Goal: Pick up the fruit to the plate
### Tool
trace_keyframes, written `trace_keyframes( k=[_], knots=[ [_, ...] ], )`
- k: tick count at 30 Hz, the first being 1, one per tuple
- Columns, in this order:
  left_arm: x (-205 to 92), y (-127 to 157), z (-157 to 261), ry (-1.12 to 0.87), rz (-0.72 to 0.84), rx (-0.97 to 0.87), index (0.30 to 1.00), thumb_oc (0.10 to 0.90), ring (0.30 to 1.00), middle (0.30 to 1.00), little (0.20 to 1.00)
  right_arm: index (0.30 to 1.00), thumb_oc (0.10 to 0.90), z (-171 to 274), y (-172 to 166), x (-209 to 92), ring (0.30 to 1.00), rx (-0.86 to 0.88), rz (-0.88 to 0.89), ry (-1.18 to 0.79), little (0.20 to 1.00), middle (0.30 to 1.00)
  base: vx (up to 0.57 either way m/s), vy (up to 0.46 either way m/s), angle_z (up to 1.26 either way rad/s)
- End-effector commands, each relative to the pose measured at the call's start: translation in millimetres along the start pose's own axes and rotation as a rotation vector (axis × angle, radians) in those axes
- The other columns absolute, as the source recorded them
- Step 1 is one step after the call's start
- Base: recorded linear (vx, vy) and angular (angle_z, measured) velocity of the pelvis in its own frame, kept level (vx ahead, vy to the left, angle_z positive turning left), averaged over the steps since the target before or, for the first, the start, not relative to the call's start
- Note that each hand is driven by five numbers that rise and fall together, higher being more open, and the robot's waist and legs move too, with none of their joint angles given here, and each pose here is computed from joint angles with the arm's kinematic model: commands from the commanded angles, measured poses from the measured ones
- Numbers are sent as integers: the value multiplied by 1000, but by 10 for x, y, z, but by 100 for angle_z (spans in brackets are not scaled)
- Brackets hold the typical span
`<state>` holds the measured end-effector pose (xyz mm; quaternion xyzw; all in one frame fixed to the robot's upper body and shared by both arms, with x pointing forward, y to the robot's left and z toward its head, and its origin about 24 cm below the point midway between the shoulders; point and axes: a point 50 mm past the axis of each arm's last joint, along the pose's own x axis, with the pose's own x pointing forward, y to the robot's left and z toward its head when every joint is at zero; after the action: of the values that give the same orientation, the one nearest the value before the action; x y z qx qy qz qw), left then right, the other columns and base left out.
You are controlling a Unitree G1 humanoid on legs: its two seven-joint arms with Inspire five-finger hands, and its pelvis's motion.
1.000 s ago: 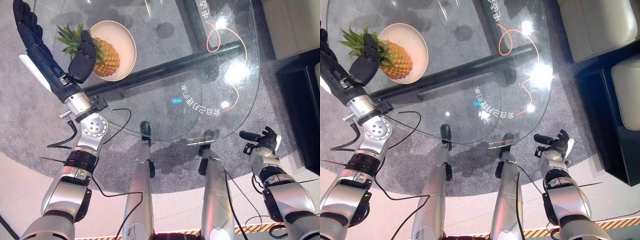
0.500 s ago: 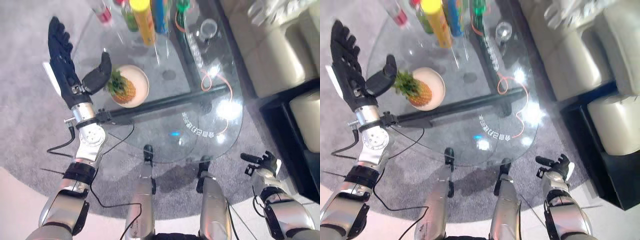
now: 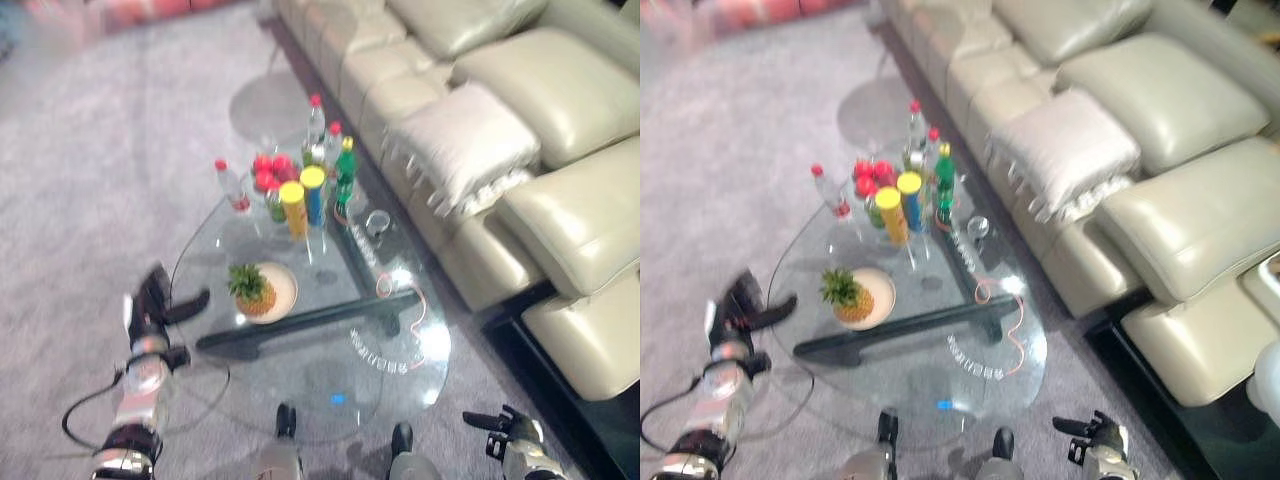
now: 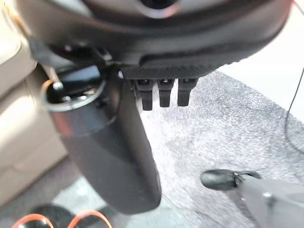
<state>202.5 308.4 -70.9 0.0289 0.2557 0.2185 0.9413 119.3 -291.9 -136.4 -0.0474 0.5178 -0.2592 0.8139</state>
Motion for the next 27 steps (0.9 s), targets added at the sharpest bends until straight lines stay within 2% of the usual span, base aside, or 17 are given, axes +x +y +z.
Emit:
trace_keyframes(
  k=[1,7,13,20,27],
  knots=[
    [-14,146,-190,101,26,46,900,800,900,900,900,900,800,-203,-240,2,900,-173,-30,87,900,900,128,59,-3],
    [-222,61,-659,297,-72,204,900,800,900,900,900,900,800,-403,-181,-32,900,-263,15,181,900,900,44,26,1],
    [-509,-141,-1117,574,-296,354,900,800,900,900,900,900,800,-457,-48,-52,900,-369,68,203,900,900,3,17,-2],
    [-607,-202,-1243,683,-370,412,900,800,900,900,900,900,800,-366,118,-51,900,-458,123,170,900,900,7,9,-7],
    [-595,-300,-1224,684,-392,337,900,800,900,900,900,900,800,-357,210,-62,900,-548,150,162,900,900,2,2,-1]
  ],
)
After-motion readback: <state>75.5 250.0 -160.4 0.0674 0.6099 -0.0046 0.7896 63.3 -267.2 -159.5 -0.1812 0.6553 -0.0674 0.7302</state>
